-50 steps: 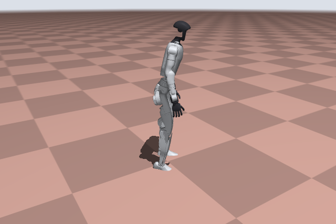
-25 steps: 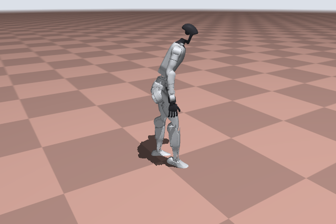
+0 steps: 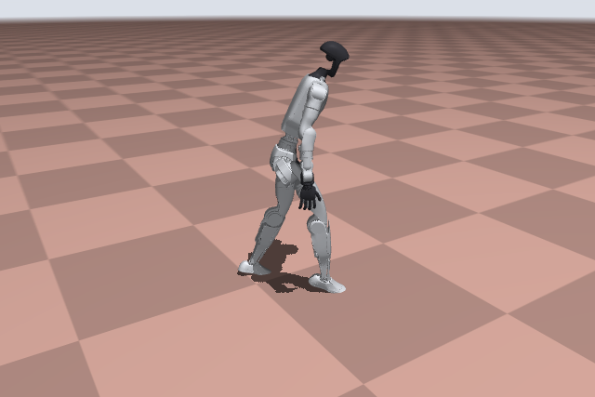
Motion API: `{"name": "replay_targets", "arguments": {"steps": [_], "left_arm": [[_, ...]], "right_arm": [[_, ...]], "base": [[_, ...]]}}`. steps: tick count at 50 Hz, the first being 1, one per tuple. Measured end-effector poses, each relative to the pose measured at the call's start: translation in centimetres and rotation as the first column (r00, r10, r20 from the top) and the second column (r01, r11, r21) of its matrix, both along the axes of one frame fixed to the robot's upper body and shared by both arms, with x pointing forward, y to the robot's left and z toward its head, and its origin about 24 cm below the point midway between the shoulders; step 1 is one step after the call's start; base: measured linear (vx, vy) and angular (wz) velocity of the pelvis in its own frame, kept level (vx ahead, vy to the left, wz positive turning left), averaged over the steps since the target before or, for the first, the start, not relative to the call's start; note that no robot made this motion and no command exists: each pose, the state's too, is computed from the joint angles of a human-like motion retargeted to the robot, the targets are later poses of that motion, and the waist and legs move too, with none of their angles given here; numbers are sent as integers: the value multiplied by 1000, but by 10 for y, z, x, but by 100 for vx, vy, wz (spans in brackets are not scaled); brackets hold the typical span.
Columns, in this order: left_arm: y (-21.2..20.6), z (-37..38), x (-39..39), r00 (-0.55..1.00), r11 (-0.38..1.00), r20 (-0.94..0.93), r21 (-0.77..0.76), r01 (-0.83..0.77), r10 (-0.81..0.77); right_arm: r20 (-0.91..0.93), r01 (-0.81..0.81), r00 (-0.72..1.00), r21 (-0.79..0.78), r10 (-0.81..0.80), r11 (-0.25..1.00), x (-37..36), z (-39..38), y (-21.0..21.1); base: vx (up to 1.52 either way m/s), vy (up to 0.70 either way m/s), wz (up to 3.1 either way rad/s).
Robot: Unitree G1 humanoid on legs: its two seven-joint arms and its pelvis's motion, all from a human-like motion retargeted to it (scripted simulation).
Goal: Walk
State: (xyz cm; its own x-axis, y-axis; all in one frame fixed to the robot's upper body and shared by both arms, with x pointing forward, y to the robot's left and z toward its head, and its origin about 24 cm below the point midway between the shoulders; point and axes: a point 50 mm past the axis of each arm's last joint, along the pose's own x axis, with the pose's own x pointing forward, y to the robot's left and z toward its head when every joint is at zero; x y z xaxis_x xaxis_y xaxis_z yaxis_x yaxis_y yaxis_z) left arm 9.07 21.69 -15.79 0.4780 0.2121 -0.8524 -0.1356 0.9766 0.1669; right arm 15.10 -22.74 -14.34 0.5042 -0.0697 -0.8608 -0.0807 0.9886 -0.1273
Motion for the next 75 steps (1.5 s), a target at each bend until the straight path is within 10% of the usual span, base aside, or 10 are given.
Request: {"name": "replay_targets", "arguments": {"steps": [23,75], "left_arm": [[-18,-1,0,992,990,6,-63,126,-126],[-19,9,37,949,951,61,9,308,-308]], "right_arm": [[219,-62,971,-143,92,988,56,29,5],[90,-87,990,-182,105,979,12,7,4]], "base": [[47,-11,2],[68,-2,8]]}}
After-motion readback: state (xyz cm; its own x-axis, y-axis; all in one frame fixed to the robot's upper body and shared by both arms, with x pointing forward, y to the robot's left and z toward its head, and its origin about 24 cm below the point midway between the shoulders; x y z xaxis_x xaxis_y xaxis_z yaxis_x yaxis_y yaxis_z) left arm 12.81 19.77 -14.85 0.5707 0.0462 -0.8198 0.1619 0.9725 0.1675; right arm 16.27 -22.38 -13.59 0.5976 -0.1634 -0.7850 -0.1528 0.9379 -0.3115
